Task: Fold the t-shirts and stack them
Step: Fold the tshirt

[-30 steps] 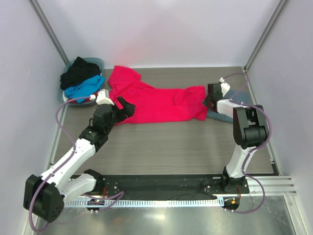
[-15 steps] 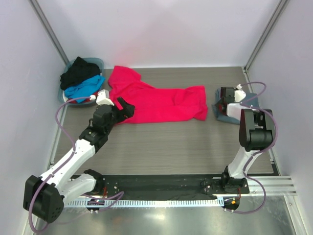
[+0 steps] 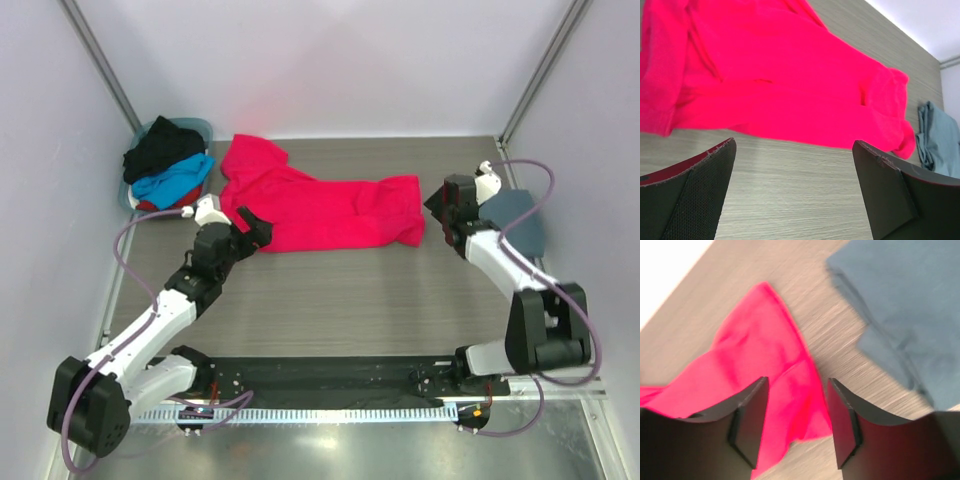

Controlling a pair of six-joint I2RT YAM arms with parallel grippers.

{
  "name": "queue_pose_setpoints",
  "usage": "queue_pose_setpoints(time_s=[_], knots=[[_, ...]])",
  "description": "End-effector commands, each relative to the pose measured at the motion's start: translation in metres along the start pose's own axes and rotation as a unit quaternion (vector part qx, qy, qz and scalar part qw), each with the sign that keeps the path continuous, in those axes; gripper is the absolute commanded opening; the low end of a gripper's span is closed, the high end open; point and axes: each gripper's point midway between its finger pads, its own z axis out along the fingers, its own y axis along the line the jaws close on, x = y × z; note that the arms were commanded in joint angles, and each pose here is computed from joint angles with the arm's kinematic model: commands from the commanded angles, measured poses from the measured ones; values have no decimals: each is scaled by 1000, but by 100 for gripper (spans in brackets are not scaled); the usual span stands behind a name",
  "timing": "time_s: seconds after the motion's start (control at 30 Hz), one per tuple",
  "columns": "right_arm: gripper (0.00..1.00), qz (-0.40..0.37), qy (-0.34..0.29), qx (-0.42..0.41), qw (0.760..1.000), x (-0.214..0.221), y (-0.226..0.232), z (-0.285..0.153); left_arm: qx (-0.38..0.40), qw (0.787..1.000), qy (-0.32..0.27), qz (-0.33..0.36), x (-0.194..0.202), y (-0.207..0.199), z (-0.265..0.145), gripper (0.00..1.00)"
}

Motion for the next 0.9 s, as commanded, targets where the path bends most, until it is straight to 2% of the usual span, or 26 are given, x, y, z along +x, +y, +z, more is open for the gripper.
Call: queue_pose_setpoints(time_s=[0.0, 0.03, 0.23, 0.37, 0.53, 0.6, 0.87], knots=[[58, 51, -5, -69, 996, 2, 7, -24, -13, 998, -43, -41, -12, 5, -1, 100], [57, 78, -2, -111, 991, 0, 19, -40, -14, 998, -44, -50, -12, 5, 0, 100], [50, 139, 27, -212, 967, 34, 29, -74, -69, 993, -25, -95, 6, 26, 10, 98], [47, 152, 29, -236, 959, 63, 27, -79, -67, 990, -26, -117, 10, 26, 12, 96], [49, 124, 83, -222, 964, 98, 29, -62, -53, 989, -42, -133, 13, 29, 17, 95], [51, 128, 86, -240, 958, 103, 35, -63, -51, 989, -45, -132, 15, 30, 20, 94], [52, 106, 89, -219, 966, 121, 42, -40, -65, 989, -34, -128, 22, 34, 28, 94]])
